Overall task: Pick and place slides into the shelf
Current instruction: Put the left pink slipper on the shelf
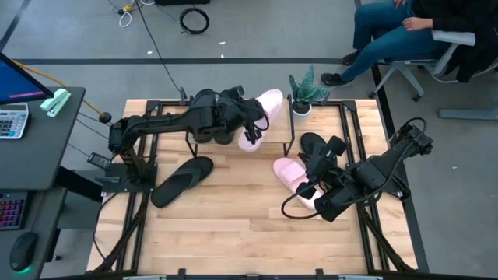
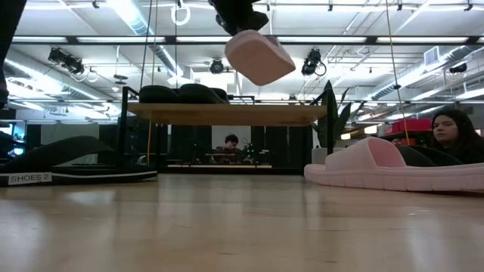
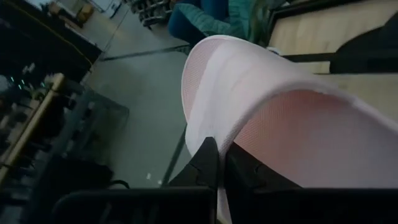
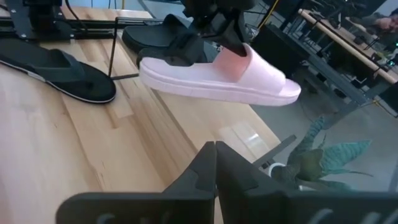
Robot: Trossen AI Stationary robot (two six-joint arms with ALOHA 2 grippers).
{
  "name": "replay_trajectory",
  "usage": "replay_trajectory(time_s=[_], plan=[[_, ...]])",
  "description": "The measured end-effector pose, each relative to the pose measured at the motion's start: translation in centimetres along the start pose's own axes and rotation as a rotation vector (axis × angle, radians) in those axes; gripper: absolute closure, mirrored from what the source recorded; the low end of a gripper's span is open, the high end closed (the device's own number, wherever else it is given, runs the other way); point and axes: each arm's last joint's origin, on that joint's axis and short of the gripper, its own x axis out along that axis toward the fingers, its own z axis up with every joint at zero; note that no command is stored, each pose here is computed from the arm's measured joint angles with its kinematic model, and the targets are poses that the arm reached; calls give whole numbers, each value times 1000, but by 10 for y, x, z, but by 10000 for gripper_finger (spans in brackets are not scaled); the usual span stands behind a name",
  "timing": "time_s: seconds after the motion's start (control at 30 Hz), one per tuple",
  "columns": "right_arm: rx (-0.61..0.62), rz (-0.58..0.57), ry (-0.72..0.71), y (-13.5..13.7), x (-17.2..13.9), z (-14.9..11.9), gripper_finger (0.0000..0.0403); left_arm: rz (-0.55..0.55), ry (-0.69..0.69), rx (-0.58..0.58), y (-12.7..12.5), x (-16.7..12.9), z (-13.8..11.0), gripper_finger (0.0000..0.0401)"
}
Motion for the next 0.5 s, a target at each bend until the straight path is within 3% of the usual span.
replay_trajectory(time_s=[0.23,0.5], plan=[[37,0,0,0,0,0,395,-35,54,-131,12,12,-10,391],[35,0,0,0,0,0,395,-28,91,-189,14,14,-14,391]])
